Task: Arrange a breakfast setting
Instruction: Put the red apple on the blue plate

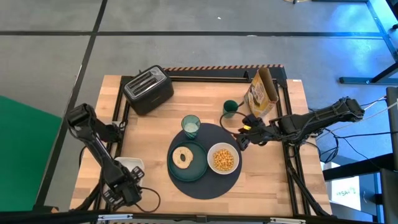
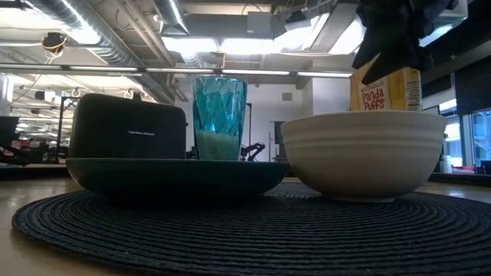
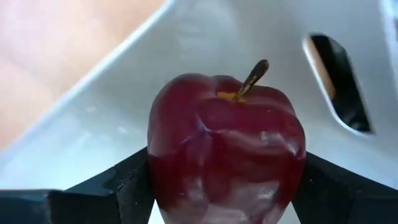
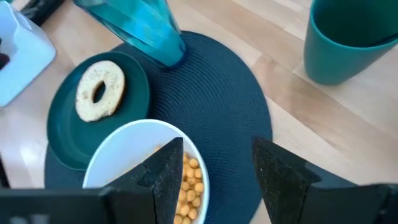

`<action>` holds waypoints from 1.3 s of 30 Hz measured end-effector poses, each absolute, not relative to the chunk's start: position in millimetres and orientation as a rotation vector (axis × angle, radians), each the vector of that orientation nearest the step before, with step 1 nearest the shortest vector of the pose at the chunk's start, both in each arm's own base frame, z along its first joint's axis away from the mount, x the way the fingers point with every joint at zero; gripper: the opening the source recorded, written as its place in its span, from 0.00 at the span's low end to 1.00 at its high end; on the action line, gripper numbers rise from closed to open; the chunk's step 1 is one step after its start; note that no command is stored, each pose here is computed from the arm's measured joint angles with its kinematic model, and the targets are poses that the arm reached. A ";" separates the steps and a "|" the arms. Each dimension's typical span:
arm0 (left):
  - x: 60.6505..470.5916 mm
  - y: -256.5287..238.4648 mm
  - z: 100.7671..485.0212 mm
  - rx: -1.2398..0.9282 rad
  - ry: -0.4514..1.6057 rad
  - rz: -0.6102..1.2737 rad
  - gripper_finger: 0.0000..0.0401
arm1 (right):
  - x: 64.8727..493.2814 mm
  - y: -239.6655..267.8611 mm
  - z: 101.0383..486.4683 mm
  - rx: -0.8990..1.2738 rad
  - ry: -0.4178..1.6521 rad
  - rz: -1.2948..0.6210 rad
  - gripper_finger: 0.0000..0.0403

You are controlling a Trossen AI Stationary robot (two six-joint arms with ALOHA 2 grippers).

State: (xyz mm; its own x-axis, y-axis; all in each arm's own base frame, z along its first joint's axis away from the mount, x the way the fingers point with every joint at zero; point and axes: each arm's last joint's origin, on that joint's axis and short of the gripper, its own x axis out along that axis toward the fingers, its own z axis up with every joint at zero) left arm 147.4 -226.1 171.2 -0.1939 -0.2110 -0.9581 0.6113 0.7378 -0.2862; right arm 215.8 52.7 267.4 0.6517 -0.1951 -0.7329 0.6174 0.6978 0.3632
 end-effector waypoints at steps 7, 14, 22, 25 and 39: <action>134.2 -203.0 211.2 0.174 1.594 -0.588 0.71 | 224.8 54.7 275.9 0.660 0.607 -0.446 0.45; 131.0 -171.1 253.9 -0.139 1.349 -0.226 0.71 | 237.5 57.7 293.1 0.571 0.427 -0.329 0.45; 164.1 -153.8 292.3 -0.200 0.696 -0.025 0.71 | 250.5 62.5 318.7 0.533 0.183 -0.171 0.45; 187.7 -147.6 310.5 -0.124 0.448 0.025 0.71 | 255.8 63.2 325.7 0.524 0.085 -0.174 0.45; 263.3 -105.9 349.0 0.062 -0.063 0.033 0.72 | 279.0 71.3 335.2 0.908 -0.106 0.079 0.97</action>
